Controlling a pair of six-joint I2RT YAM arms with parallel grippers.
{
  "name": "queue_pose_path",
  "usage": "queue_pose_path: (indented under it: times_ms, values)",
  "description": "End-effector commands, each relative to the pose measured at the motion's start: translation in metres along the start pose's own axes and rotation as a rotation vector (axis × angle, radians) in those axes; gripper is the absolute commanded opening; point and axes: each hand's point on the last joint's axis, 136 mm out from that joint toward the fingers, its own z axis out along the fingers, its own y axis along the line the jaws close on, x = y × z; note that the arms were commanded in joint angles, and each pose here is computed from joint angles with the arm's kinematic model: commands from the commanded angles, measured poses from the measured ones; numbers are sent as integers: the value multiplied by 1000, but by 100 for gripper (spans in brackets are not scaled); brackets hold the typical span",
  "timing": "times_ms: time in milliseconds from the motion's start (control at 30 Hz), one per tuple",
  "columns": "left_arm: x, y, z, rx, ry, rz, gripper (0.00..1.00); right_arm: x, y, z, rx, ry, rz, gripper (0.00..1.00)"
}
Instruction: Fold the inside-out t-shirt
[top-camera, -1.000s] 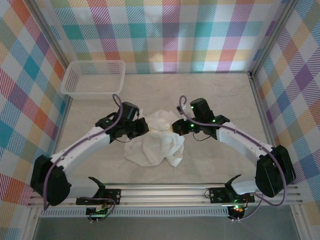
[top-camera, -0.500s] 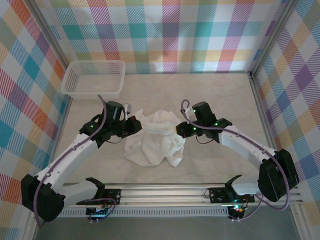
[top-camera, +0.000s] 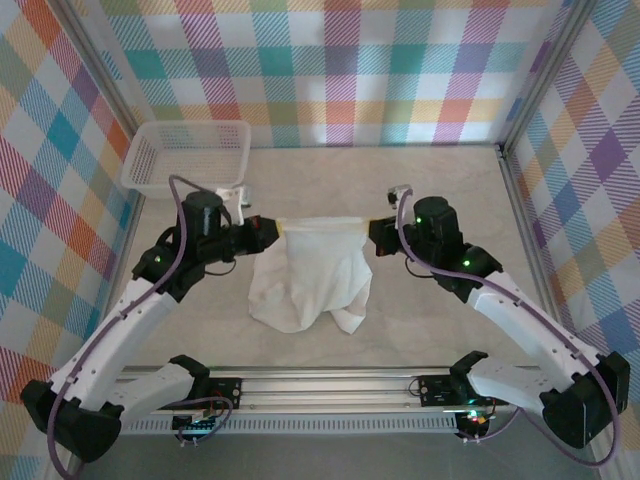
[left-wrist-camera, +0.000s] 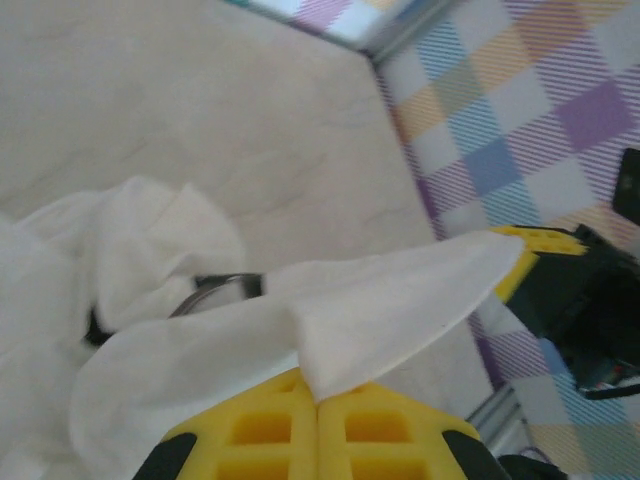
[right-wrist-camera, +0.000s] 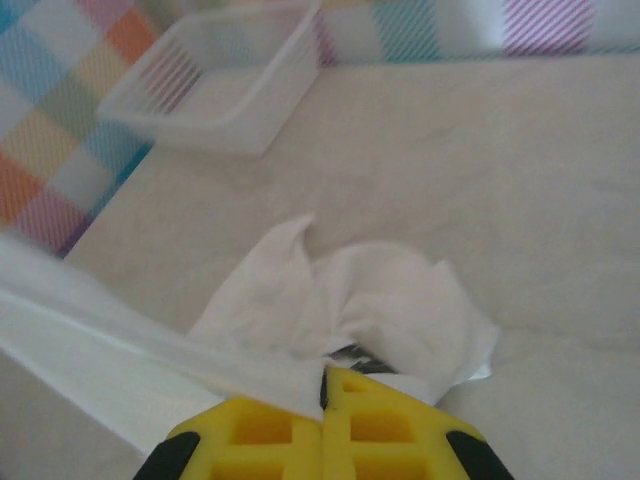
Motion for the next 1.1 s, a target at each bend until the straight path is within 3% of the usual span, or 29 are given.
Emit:
queue_pose_path:
  times_ms: [0, 133, 167, 200, 300, 367, 433, 533, 600, 767, 933, 967, 1000, 1067]
  values:
    - [-8, -48, 27, 181, 48, 135, 0, 11, -72, -9, 377, -22, 131, 3]
    - [45, -95, 65, 296, 226, 279, 0, 54, -136, -38, 651, 1, 315, 13]
    - [61, -103, 75, 320, 263, 293, 0, 72, -153, -48, 717, 16, 395, 24]
    - [75, -110, 83, 346, 290, 308, 8, 88, -166, -57, 758, 34, 465, 34]
    - [93, -125, 82, 405, 276, 364, 38, 99, -166, -64, 703, 39, 502, 54]
    - [80, -116, 71, 341, 182, 378, 46, 85, -154, -64, 617, -1, 451, 60]
    - [63, -88, 57, 182, 82, 383, 51, 67, -141, -62, 529, -38, 376, 61]
    - [41, -7, 37, -162, 30, 265, 57, 48, -97, -33, 252, -6, 209, 59]
    - [37, 54, 25, -332, 55, 107, 57, 59, -71, -6, 101, 131, 163, 59]
    - [59, 153, 16, -489, 158, -179, 60, 112, -17, 47, -36, 513, 27, 61]
    - [92, 207, 41, -561, 321, -306, 61, 162, 32, 84, -128, 725, -74, 62]
    - [96, 212, 50, -556, 342, -321, 61, 168, 33, 90, -113, 737, -89, 58]
    - [97, 214, 60, -538, 351, -338, 61, 172, 32, 94, -92, 743, -96, 46]
    - [92, 213, 79, -478, 336, -365, 61, 172, 25, 97, -40, 744, -91, 8]
